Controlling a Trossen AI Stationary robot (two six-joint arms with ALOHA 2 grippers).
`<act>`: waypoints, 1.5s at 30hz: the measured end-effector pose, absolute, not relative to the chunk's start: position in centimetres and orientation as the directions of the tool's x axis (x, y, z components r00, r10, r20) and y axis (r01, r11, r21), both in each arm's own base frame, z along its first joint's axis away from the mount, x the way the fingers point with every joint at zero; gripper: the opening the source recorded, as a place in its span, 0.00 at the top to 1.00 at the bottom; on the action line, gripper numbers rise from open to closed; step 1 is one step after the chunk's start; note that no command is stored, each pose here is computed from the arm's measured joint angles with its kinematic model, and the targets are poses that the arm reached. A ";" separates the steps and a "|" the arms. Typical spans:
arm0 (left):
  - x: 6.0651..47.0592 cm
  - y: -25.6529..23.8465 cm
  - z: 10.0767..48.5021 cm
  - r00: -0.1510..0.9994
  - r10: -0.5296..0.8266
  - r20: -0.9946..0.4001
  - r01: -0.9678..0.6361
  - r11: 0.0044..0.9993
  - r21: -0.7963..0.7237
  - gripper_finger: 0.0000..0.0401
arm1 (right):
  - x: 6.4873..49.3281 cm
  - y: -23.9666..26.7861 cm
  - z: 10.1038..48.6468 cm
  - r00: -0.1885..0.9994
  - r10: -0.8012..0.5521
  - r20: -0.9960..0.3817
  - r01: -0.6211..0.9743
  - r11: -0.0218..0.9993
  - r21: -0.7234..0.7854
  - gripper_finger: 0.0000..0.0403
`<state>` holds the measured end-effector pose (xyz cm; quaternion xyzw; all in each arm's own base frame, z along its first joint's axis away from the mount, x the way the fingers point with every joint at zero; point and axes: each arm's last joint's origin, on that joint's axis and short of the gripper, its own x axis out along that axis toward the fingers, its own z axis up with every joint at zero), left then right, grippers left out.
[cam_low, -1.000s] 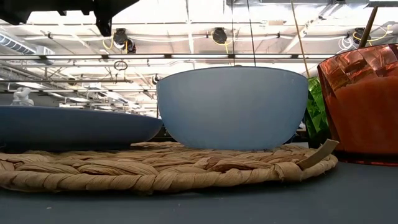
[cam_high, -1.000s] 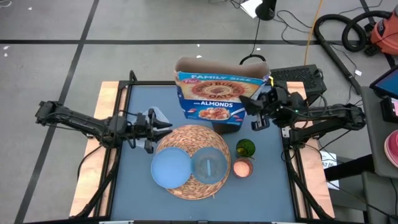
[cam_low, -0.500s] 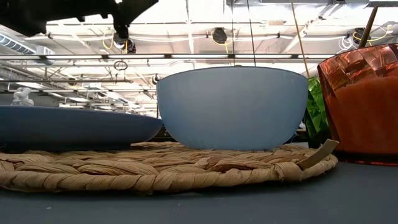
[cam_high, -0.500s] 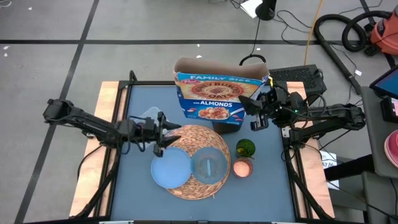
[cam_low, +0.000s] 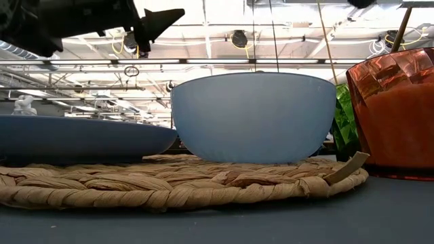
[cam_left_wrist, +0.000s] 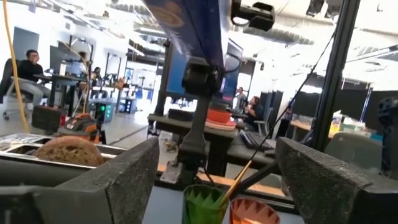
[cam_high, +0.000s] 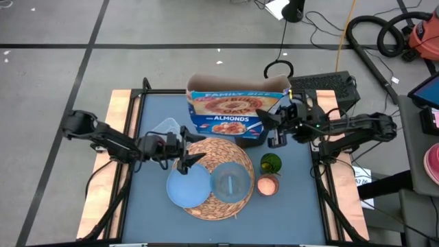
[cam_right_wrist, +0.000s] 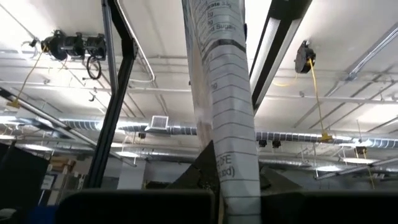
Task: Arrange a breakfast setting
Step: Pour the cereal from the cereal box into the blue bowl on the table mat
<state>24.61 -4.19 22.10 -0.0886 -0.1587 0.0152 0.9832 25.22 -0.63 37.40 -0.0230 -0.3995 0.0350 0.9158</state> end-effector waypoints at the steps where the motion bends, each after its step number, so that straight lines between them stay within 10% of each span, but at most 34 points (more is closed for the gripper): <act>1: 24.6 -4.2 22.1 0.946 0.059 0.318 0.000 0.984 -0.181 0.18 | 25.4 -0.6 37.2 0.671 0.083 0.737 -0.045 0.996 -0.071 0.99; 45: 27.6 -3.0 28.7 0.845 0.115 0.523 -0.073 0.992 -0.102 0.18 | 28.4 0.1 34.1 0.621 0.127 0.774 -0.087 0.992 -0.093 0.99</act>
